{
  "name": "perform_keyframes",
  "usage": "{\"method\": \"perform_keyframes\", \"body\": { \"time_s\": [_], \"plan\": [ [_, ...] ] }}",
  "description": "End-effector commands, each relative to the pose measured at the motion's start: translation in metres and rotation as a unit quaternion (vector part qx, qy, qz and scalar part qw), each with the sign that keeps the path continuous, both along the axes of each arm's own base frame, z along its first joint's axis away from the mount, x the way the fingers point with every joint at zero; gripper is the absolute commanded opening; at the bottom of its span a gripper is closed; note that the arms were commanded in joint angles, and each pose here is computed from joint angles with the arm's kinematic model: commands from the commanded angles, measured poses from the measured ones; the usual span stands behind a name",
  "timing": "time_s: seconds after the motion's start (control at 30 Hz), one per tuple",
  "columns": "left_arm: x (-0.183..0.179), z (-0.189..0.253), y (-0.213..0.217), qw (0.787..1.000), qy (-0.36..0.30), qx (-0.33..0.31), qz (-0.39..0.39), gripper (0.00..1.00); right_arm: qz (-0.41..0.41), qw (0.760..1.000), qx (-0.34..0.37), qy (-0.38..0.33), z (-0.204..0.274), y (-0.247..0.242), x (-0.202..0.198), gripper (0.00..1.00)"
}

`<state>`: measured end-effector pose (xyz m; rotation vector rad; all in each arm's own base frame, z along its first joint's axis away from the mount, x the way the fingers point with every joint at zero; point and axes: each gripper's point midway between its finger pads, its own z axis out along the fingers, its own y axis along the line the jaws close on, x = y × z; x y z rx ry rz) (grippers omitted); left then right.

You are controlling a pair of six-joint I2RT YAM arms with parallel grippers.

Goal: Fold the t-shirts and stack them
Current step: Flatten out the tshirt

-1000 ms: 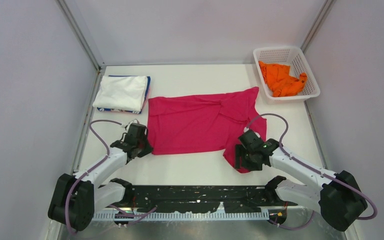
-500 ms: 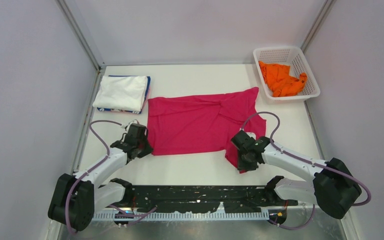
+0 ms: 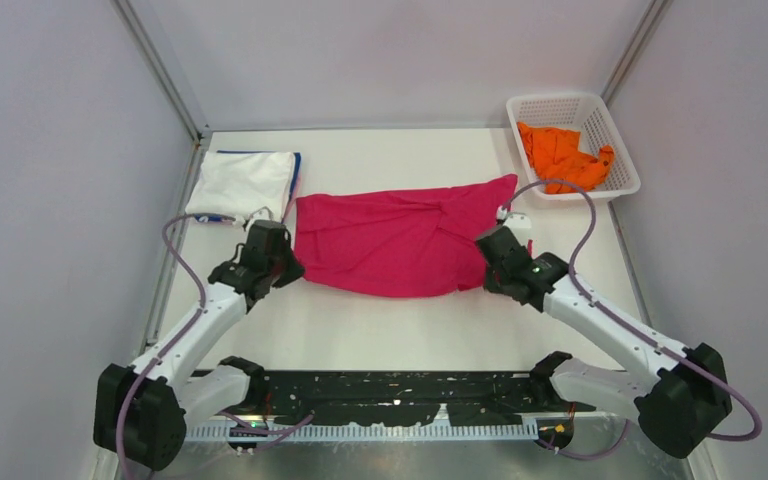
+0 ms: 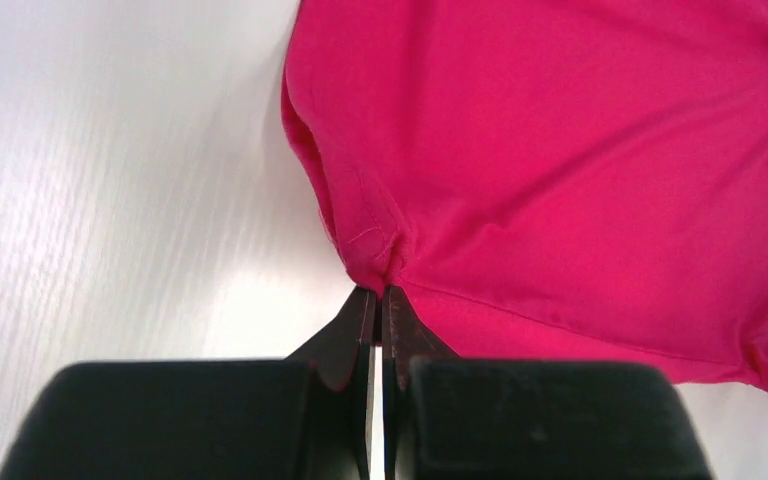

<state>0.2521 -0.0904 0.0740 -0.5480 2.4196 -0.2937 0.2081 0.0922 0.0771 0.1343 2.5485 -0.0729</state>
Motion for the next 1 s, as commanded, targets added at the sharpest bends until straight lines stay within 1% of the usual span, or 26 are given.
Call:
{"method": "perform_keyframes", "body": {
  "time_s": [0.0, 0.1, 0.13, 0.27, 0.33, 0.47, 0.53, 0.67, 0.7, 0.73, 0.77, 0.8, 0.83, 0.87, 0.9, 0.93, 0.97],
  "plan": [
    [0.034, 0.081, 0.007, 0.994, -0.105, 0.018, 0.01, 0.0, -0.058, 0.981, 0.005, -0.184, 0.099, -0.02, 0.061, 0.05],
    [0.044, 0.128, 0.008, 0.988, -0.156, 0.014, 0.013, 0.0, -0.08, 0.959, 0.006, -0.271, 0.161, -0.037, 0.075, 0.05],
    [0.046, 0.145, 0.008, 0.984, -0.176, 0.011, 0.013, 0.0, -0.085, 0.95, 0.015, -0.302, 0.185, -0.042, 0.075, 0.05],
    [0.049, 0.213, 0.012, 0.966, -0.257, 0.004, 0.019, 0.0, -0.076, 0.917, 0.008, -0.39, 0.261, -0.057, 0.068, 0.05],
    [0.045, 0.256, 0.015, 0.952, -0.305, -0.006, 0.021, 0.0, -0.073, 0.902, 0.003, -0.425, 0.295, -0.065, 0.061, 0.05],
    [0.03, 0.322, 0.017, 0.922, -0.386, -0.025, 0.012, 0.0, -0.069, 0.867, 0.012, -0.493, 0.356, -0.08, 0.038, 0.05],
    [0.02, 0.347, 0.02, 0.907, -0.419, -0.032, 0.007, 0.0, -0.055, 0.845, 0.029, -0.531, 0.386, -0.085, 0.019, 0.05],
    [-0.012, 0.391, 0.02, 0.878, -0.475, -0.054, -0.016, 0.0, -0.011, 0.814, 0.046, -0.578, 0.433, -0.091, -0.017, 0.05],
    [-0.021, 0.401, 0.021, 0.87, -0.489, -0.06, -0.023, 0.0, -0.007, 0.804, 0.048, -0.593, 0.448, -0.096, -0.028, 0.05],
    [-0.032, 0.412, 0.022, 0.861, -0.504, -0.065, -0.027, 0.0, 0.007, 0.802, 0.049, -0.595, 0.452, -0.094, -0.033, 0.05],
    [-0.046, 0.423, 0.025, 0.85, -0.52, -0.071, -0.031, 0.0, 0.011, 0.791, 0.051, -0.609, 0.466, -0.098, -0.044, 0.05],
    [-0.056, 0.431, 0.027, 0.842, -0.533, -0.076, -0.033, 0.0, 0.026, 0.791, 0.052, -0.609, 0.469, -0.096, -0.049, 0.05],
    [-0.068, 0.44, 0.03, 0.833, -0.546, -0.08, -0.034, 0.0, 0.037, 0.779, 0.06, -0.623, 0.483, -0.098, -0.061, 0.05],
    [-0.079, 0.448, 0.032, 0.824, -0.559, -0.084, -0.037, 0.0, 0.044, 0.776, 0.062, -0.625, 0.486, -0.098, -0.067, 0.05],
    [-0.091, 0.456, 0.035, 0.815, -0.572, -0.088, -0.039, 0.0, 0.063, 0.763, 0.072, -0.639, 0.498, -0.097, -0.08, 0.05],
    [-0.1, 0.461, 0.037, 0.808, -0.581, -0.09, -0.042, 0.0, 0.074, 0.761, 0.075, -0.64, 0.501, -0.096, -0.086, 0.05],
    [-0.11, 0.467, 0.039, 0.801, -0.59, -0.092, -0.045, 0.0, 0.096, 0.746, 0.087, -0.653, 0.512, -0.093, -0.1, 0.05]
  ]
}}
